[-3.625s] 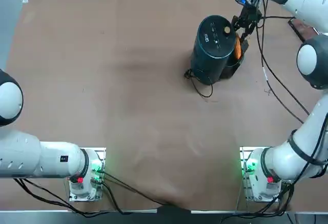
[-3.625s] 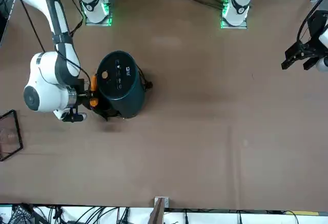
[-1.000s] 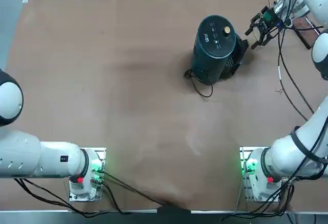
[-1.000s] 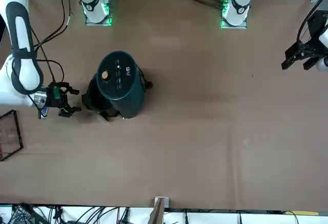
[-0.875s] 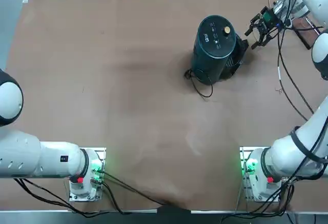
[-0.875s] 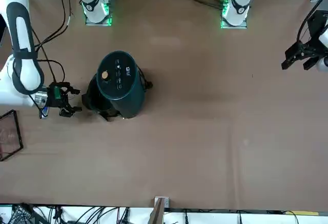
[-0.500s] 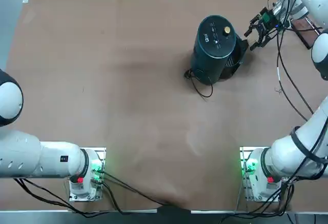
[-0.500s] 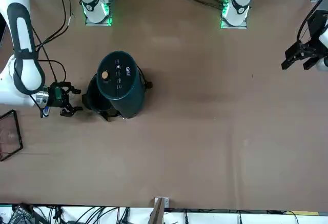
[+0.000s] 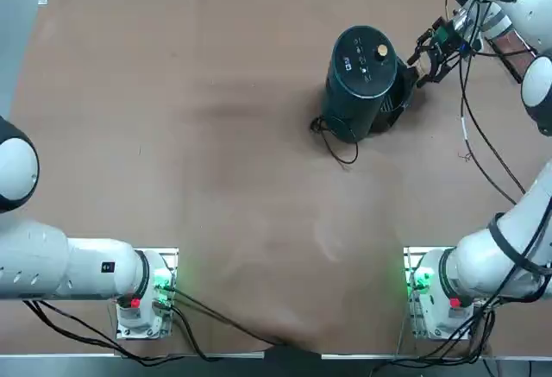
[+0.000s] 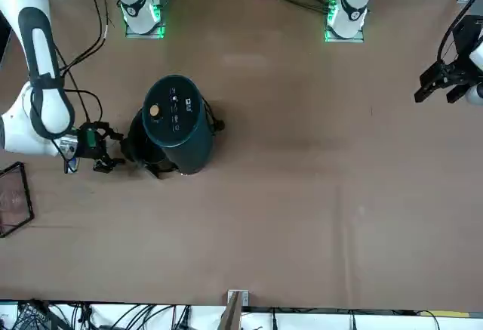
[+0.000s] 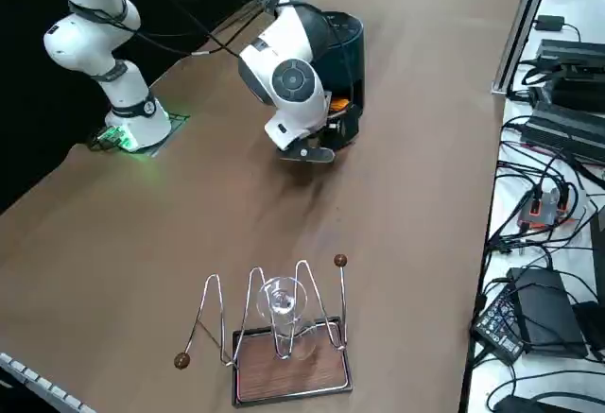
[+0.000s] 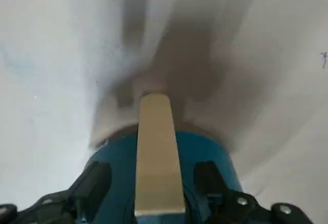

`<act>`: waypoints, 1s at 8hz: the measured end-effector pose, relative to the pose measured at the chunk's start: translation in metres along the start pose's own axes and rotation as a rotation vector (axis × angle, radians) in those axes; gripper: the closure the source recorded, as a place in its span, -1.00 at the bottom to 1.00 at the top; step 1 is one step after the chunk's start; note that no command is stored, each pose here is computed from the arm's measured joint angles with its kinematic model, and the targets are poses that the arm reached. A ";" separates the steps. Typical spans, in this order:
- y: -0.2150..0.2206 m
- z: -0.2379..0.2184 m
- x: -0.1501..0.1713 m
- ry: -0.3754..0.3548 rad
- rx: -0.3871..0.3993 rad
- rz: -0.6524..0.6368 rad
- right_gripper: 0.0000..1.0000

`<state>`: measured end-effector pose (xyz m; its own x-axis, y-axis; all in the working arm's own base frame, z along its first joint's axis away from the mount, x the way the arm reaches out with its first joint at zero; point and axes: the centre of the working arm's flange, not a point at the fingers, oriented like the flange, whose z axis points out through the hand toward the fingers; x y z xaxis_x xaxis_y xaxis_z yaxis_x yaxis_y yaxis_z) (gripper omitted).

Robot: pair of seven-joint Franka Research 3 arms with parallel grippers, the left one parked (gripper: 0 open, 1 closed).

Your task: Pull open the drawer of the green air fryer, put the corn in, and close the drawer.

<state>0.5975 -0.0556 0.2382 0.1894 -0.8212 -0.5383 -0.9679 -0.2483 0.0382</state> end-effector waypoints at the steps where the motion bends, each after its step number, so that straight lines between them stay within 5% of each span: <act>1: 0.000 0.004 0.002 0.002 0.000 0.004 -0.93; 8: 0.000 0.013 0.010 0.009 0.003 0.019 -0.56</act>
<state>0.5972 -0.0569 0.2215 0.1721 -0.8306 -0.5295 -0.9720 -0.2305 0.0458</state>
